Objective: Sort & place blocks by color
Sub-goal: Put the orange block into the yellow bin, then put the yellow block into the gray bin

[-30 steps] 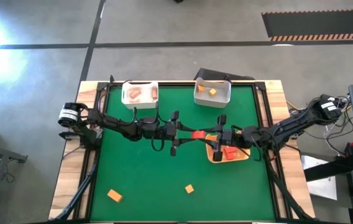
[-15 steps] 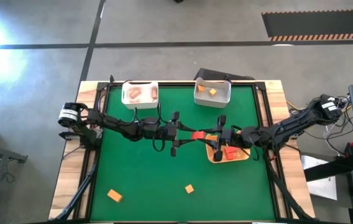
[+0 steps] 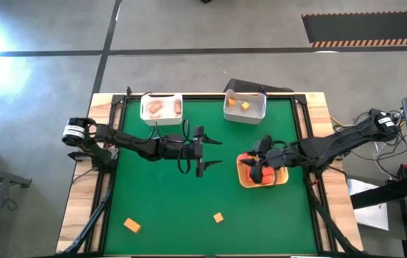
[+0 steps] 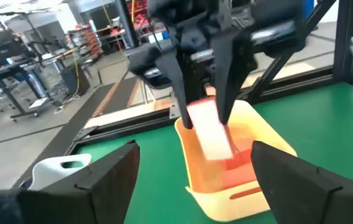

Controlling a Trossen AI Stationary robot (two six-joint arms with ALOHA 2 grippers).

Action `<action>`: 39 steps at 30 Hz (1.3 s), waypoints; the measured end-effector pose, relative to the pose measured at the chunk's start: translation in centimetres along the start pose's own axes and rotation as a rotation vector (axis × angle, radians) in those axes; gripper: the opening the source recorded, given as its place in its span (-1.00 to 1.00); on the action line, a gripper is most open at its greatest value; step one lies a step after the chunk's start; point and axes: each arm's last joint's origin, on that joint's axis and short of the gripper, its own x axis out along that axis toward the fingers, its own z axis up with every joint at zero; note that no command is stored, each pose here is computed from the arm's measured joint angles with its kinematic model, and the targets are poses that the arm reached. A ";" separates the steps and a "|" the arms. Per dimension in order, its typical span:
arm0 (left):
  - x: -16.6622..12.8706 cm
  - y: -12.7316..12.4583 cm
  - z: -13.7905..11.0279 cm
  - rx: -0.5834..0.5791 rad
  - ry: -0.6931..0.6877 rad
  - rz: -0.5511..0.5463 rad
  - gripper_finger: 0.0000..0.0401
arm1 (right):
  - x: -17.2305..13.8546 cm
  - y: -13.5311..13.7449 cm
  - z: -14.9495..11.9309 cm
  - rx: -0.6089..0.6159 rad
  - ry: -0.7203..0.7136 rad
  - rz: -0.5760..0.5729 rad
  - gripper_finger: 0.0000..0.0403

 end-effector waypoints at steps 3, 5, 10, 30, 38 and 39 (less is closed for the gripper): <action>-0.3 0.2 0.4 0.005 -0.007 0.021 0.46 | -1.3 -0.6 -0.2 0.120 0.290 -0.139 -0.41; -0.4 0.4 0.8 0.004 -0.021 0.029 0.46 | -2.1 -0.8 -0.3 0.210 0.473 -0.224 -0.41; -0.6 0.8 1.1 0.022 -0.028 0.041 0.46 | -2.2 -0.9 -1.1 0.281 0.725 -0.418 -0.41; -0.7 0.9 1.1 -0.033 -0.027 0.043 0.46 | 0.6 0.6 -1.8 0.110 0.747 -0.503 0.30; -0.7 0.2 1.0 -0.109 -0.003 0.016 0.46 | 0.1 2.3 -0.9 -0.044 0.420 -0.411 0.19; -0.7 0.0 0.9 -0.113 0.003 0.010 0.46 | 0.1 2.5 -0.7 -0.062 0.385 -0.396 0.17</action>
